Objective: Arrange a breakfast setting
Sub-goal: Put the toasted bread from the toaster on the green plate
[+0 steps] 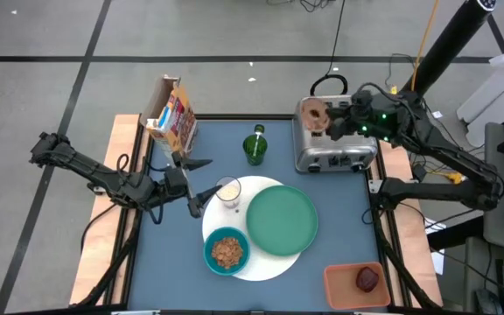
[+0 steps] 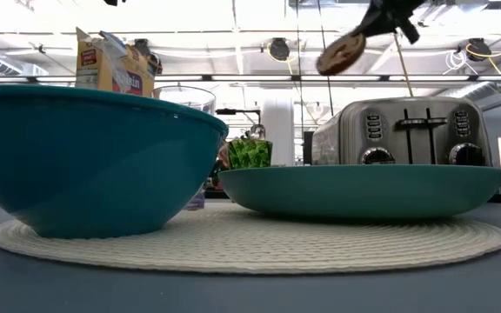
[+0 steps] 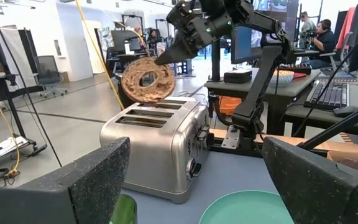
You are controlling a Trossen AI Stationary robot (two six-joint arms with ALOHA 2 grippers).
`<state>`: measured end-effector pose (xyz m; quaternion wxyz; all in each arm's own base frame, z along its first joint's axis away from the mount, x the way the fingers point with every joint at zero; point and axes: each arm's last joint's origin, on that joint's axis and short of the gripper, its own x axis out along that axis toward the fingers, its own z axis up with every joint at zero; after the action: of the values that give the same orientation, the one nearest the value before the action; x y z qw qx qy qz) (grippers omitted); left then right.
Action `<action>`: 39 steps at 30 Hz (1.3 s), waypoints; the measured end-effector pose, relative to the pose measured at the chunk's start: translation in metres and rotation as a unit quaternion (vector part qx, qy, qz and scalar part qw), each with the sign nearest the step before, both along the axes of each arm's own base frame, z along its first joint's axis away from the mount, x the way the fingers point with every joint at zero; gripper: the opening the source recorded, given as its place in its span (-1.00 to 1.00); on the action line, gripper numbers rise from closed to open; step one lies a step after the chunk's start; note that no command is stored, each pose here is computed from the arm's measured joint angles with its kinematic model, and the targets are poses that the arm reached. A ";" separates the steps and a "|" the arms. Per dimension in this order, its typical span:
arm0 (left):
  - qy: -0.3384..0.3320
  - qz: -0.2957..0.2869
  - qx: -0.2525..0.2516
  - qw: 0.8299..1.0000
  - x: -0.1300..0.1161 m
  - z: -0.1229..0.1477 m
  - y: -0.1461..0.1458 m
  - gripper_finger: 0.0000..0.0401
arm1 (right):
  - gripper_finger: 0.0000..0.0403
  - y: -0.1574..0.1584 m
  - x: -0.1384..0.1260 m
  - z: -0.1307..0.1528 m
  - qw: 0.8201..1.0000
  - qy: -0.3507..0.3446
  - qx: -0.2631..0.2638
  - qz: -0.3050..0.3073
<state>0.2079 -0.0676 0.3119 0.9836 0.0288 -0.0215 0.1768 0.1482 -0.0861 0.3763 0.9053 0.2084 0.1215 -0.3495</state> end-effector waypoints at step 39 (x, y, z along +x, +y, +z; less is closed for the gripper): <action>0.000 0.000 -0.001 1.000 0.000 0.000 0.000 0.85 | -0.87 0.112 0.119 -0.070 0.937 0.116 0.113 0.309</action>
<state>0.2079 -0.0676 0.3119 0.9837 0.0273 -0.0217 0.1766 0.2675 0.0263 0.3064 0.9188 0.2193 0.3231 -0.0582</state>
